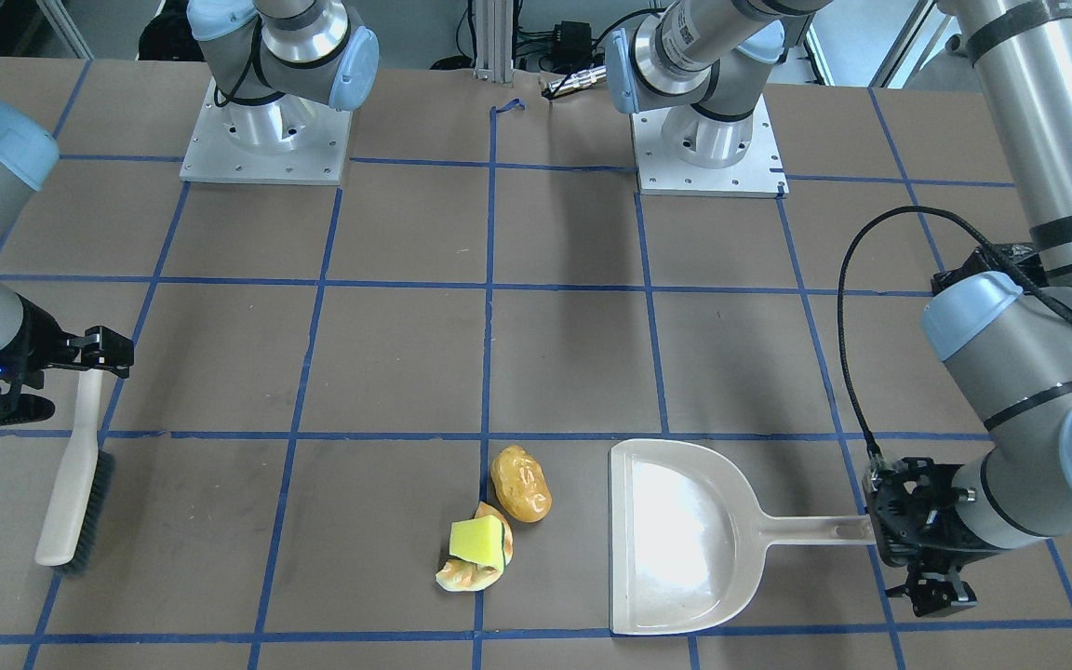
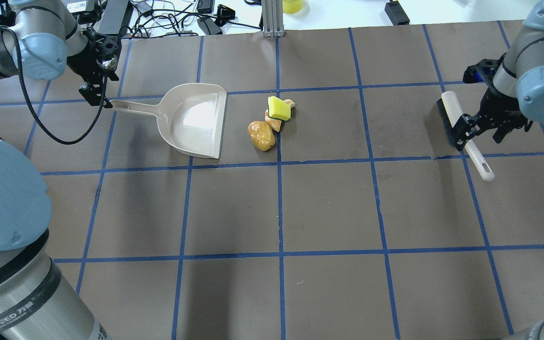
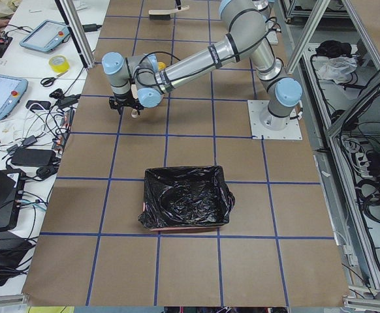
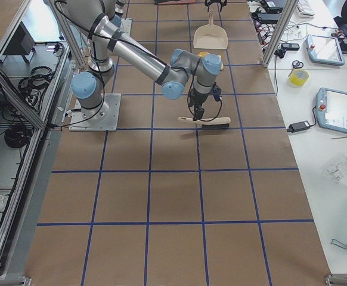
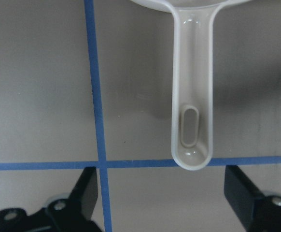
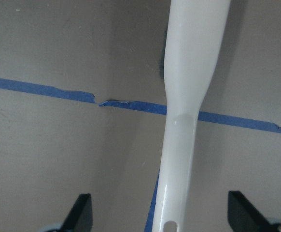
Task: Sweep and dump trash into bin
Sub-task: 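Close the left gripper on the dustpan handle while the right gripper grasps the brush handle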
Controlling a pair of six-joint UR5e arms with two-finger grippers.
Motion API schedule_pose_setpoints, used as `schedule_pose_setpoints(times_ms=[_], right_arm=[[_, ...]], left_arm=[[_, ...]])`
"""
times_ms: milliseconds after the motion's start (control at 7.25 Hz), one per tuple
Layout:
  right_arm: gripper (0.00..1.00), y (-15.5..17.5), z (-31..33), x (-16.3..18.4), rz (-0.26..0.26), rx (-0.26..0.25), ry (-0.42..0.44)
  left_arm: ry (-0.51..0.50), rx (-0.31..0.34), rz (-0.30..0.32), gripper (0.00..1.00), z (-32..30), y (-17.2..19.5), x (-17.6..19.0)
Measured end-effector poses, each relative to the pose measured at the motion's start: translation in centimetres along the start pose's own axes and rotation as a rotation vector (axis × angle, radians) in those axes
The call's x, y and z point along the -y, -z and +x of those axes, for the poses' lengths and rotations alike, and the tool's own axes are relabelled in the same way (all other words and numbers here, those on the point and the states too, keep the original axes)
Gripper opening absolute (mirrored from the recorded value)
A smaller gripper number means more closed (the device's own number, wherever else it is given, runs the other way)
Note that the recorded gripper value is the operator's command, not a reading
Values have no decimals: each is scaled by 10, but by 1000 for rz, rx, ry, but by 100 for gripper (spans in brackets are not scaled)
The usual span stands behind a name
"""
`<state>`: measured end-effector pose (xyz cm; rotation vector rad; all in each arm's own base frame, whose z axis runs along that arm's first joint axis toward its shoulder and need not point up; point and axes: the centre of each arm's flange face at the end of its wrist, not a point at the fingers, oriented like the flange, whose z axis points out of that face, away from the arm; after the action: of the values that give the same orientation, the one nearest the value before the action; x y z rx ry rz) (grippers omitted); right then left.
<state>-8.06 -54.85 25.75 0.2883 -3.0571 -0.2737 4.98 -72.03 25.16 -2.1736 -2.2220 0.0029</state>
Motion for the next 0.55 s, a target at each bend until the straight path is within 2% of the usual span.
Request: schedule_pose_setpoints(times_ms=[138, 414, 552], right_arm=[[99, -9, 5, -6, -12, 5, -9], [96, -22, 15, -16, -35, 22, -46], [89, -26, 17, -18, -40, 27, -58]], left_arm=[[13, -21, 3, 94, 3, -9, 5], [18, -62, -6, 85, 8, -16, 11], [13, -71, -11, 84, 9, -16, 17]])
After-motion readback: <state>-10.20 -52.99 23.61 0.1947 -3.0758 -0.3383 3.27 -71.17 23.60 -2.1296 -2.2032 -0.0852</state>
